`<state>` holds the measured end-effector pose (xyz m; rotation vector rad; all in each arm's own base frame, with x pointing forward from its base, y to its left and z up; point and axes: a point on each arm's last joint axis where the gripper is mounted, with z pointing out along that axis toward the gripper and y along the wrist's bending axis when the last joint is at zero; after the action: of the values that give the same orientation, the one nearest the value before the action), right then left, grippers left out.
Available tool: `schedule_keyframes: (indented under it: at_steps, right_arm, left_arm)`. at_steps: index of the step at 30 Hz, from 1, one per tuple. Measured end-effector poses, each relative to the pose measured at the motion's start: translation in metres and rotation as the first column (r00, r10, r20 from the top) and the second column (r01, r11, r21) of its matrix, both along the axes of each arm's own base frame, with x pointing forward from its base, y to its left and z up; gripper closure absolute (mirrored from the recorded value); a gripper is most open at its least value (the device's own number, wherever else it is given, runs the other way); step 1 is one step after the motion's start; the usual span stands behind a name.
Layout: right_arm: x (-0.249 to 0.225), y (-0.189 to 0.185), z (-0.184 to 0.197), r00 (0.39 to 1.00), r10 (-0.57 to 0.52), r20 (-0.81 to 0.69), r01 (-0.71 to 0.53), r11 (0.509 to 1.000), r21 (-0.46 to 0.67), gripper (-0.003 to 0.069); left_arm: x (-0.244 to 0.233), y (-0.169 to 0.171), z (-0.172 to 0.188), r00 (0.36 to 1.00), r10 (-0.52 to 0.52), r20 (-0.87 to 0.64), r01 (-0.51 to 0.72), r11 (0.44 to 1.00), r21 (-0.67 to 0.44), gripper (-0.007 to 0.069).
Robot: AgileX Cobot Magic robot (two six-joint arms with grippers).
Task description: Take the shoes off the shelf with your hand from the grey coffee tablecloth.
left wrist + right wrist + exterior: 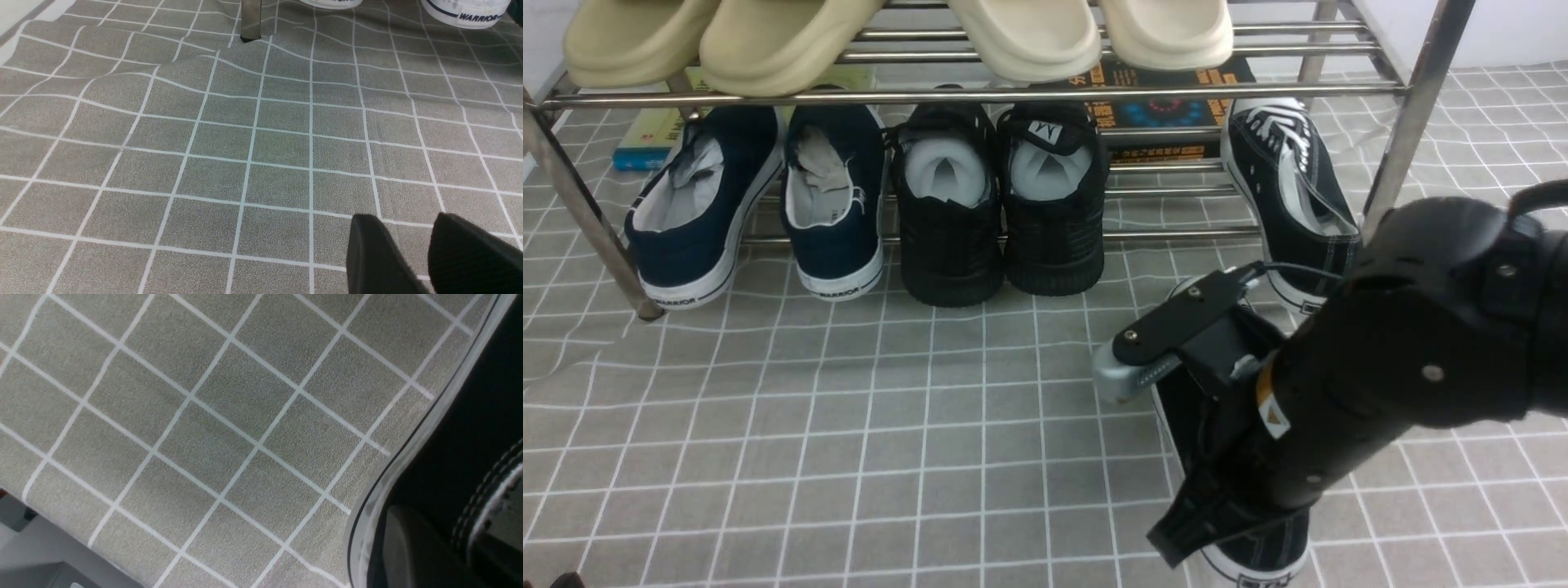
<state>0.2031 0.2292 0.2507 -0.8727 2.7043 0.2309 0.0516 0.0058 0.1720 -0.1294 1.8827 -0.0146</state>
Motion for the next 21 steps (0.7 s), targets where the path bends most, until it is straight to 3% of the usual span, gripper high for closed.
schedule_keyframes:
  at_steps: [8,14,17,21]
  right_arm:
    - [0.008,0.008,-0.015,1.0,0.014,0.02,-0.014,1.0,-0.012,0.0601]
    - [0.01,0.01,-0.018,1.0,0.014,0.015,-0.014,1.0,-0.015,0.0426]
    - [0.009,0.009,0.001,1.0,0.02,0.014,-0.02,0.999,-0.027,0.0309]
    - [0.013,0.001,0.045,0.995,0.049,0.089,-0.046,0.998,-0.036,0.0281]
  left_arm:
    - [0.0,0.0,0.0,1.0,0.0,0.0,0.0,1.0,0.0,0.0385]
    - [0.0,0.0,0.0,1.0,0.0,0.0,0.0,1.0,0.0,0.0385]
    - [0.0,0.0,0.0,1.0,0.0,0.0,0.0,1.0,0.0,0.0385]
    - [0.0,0.0,0.0,1.0,0.0,0.0,0.0,1.0,0.0,0.0385]
